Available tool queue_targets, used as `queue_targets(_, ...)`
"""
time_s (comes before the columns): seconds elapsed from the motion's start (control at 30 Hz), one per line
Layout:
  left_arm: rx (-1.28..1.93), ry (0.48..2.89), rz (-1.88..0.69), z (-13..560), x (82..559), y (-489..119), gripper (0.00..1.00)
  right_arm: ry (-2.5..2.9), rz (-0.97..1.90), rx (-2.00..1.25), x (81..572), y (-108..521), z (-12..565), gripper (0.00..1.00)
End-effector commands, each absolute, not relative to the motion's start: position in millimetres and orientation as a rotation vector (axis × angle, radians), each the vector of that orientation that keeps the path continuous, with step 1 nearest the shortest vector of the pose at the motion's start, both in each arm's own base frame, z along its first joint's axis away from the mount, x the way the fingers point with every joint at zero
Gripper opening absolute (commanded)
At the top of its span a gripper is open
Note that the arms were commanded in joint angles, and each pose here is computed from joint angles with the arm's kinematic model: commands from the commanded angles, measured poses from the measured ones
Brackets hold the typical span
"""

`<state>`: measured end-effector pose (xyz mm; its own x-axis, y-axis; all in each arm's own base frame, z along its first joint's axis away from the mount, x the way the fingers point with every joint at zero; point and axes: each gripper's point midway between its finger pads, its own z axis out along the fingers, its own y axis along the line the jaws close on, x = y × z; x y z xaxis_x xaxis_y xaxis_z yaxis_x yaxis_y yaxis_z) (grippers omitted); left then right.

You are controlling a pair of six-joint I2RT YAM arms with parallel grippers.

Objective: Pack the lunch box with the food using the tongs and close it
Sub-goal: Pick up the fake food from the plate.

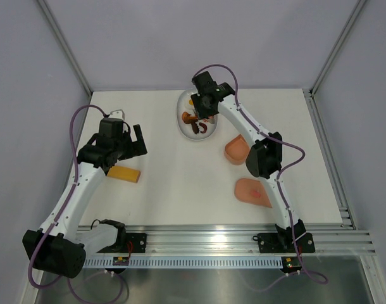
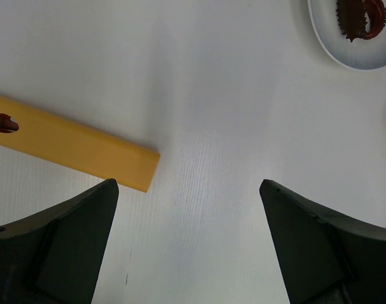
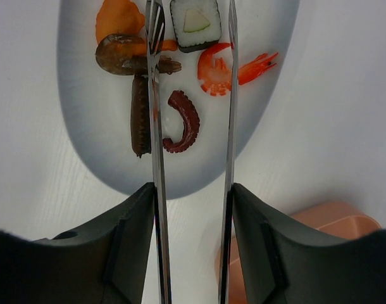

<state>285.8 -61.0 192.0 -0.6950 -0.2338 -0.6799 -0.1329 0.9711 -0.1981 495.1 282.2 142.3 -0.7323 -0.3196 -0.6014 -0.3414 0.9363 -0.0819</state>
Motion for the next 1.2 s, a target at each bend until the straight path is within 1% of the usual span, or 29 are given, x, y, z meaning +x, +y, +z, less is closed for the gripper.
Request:
queue_targets(0.0, -0.255, 2.304, -0.181, 199.8, 294.1, -62.6, 0.99, 2.391, 0.081, -0.453, 510.2, 283.4, 154.7, 0.58)
queue_targets(0.17, -0.235, 2.304, -0.201, 199.7, 293.5, -65.7, 0.99, 2.406, 0.067, -0.469, 510.4, 282.7, 145.3, 0.58)
queue_targets(0.3, -0.235, 2.303, -0.205, 198.1, 292.6, -66.1, 0.99, 2.402, 0.074, -0.463, 511.3, 283.0, 146.6, 0.55)
queue_targets(0.43, -0.236, 2.305, -0.197, 198.3, 292.8, -65.0, 0.99, 2.388, 0.086, -0.456, 511.8, 284.1, 153.4, 0.45)
queue_targets(0.53, -0.235, 2.306, -0.194, 198.3, 292.1, -64.5, 0.99, 2.367, 0.095, -0.445, 511.8, 283.9, 164.2, 0.41)
queue_targets(0.7, -0.237, 2.303, -0.196, 198.2, 291.7, -64.5, 0.99, 2.328, 0.104, -0.418, 511.2, 281.7, 184.1, 0.36)
queue_targets(0.93, -0.242, 2.301, -0.198, 197.9, 290.2, -64.3, 0.99, 2.238, 0.151, -0.366, 506.3, 279.0, 232.0, 0.36)
queue_targets(1.17, -0.248, 2.297, -0.205, 199.2, 289.0, -64.6, 0.99, 2.215, 0.183, -0.346, 500.4, 278.3, 249.5, 0.37)
